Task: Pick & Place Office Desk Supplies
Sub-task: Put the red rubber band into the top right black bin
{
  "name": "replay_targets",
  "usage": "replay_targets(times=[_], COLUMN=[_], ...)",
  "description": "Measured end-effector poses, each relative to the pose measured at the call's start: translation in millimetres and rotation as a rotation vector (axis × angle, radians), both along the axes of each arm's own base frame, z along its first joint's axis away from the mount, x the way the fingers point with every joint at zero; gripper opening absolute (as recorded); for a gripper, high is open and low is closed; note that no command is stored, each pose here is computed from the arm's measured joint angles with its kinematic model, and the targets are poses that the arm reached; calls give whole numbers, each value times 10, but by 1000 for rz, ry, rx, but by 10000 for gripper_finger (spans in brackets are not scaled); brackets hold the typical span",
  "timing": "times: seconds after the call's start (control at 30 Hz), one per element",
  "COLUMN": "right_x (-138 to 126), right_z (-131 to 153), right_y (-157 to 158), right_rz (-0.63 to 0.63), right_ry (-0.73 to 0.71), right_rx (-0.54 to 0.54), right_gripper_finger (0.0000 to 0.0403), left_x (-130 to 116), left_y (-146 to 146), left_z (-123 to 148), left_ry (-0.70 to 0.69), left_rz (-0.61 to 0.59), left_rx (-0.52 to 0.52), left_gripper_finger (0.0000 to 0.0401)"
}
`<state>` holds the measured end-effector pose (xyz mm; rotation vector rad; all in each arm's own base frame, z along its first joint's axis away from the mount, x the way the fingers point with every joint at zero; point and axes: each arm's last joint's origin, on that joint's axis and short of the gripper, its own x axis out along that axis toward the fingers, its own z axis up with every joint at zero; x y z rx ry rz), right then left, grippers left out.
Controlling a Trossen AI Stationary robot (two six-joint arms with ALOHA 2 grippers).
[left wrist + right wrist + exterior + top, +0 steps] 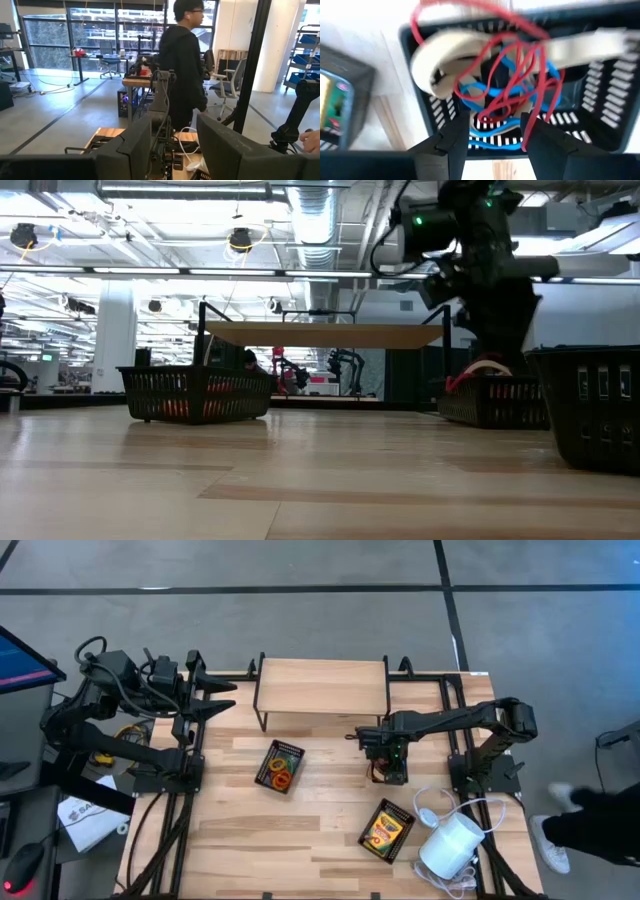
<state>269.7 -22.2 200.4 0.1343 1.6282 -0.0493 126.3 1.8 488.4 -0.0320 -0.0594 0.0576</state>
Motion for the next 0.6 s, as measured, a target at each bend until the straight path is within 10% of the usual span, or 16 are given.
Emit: replay_targets(times=[0.6], right_x=[134], right_z=[770], right_y=[-12], right_rz=[0], right_ry=[-39], right_rx=[-3], right_gripper_finger=[172], left_x=[0], left_y=[1], left_z=[0], left_ry=[0], left_rz=[3], left_rx=[0], left_gripper_finger=[153])
